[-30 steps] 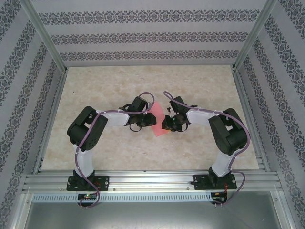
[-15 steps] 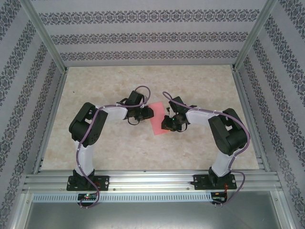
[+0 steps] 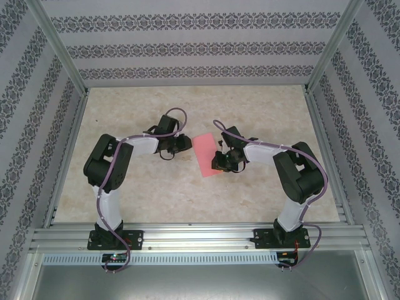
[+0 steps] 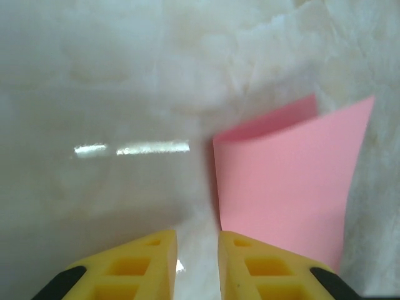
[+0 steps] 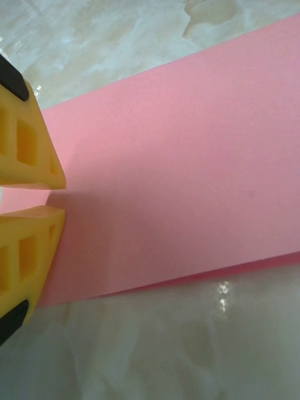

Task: Fold a paper plane with a square sheet of paper (fold left side to right side)
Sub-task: First fold the square sheet of paper in half at the center of the table.

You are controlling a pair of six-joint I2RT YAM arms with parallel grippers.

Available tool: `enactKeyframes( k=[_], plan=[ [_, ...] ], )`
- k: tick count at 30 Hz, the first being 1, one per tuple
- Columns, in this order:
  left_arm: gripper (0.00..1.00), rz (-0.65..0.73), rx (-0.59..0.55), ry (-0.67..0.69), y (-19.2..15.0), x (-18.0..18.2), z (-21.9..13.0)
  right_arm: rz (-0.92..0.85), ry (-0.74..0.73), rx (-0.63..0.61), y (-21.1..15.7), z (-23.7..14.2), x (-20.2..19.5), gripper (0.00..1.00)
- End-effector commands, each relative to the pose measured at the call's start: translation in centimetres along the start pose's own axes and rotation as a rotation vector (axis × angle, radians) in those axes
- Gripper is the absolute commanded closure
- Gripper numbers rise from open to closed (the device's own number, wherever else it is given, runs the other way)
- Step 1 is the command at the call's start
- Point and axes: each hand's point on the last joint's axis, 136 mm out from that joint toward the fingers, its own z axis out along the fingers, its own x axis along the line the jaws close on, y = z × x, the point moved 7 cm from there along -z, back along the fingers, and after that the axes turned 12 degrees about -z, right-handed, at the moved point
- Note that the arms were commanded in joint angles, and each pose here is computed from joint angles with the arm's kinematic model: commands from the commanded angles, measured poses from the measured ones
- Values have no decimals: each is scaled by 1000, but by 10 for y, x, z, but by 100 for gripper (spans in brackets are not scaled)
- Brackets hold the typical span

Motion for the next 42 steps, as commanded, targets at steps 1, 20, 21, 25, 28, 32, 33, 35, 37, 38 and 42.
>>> enactKeyframes(
  k=[1, 20, 21, 25, 28, 32, 33, 35, 37, 38, 42],
  plan=[
    [75, 87, -34, -96, -8, -25, -22, 26, -123, 98, -21, 11, -20, 82],
    [76, 160, 55, -2, -10, -38, 43, 21, -118, 102, -21, 11, -19, 82],
    [77, 162, 57, 15, -9, -35, 45, 20, -118, 101, -21, 11, -18, 82],
    [78, 153, 51, 63, -9, -20, 47, 21, -117, 101, -20, 11, -18, 82],
    [78, 142, 44, 84, -9, -11, 46, 21, -120, 106, -21, 12, -20, 82],
    [78, 123, 30, 93, -6, 0, 45, 22, -121, 110, -21, 14, -20, 82],
    [78, 117, 25, 95, -4, 2, 45, 22, -122, 111, -22, 14, -20, 82],
    [78, 106, 10, 94, 1, 5, 44, 22, -123, 112, -22, 14, -21, 82],
    [77, 98, -2, 94, 8, 7, 43, 22, -125, 116, -23, 15, -21, 82],
    [76, 94, -11, 92, 13, 8, 42, 20, -126, 118, -23, 15, -21, 82],
    [75, 81, -31, 94, 34, 7, 40, 20, -123, 121, -23, 15, -21, 82]
  ],
)
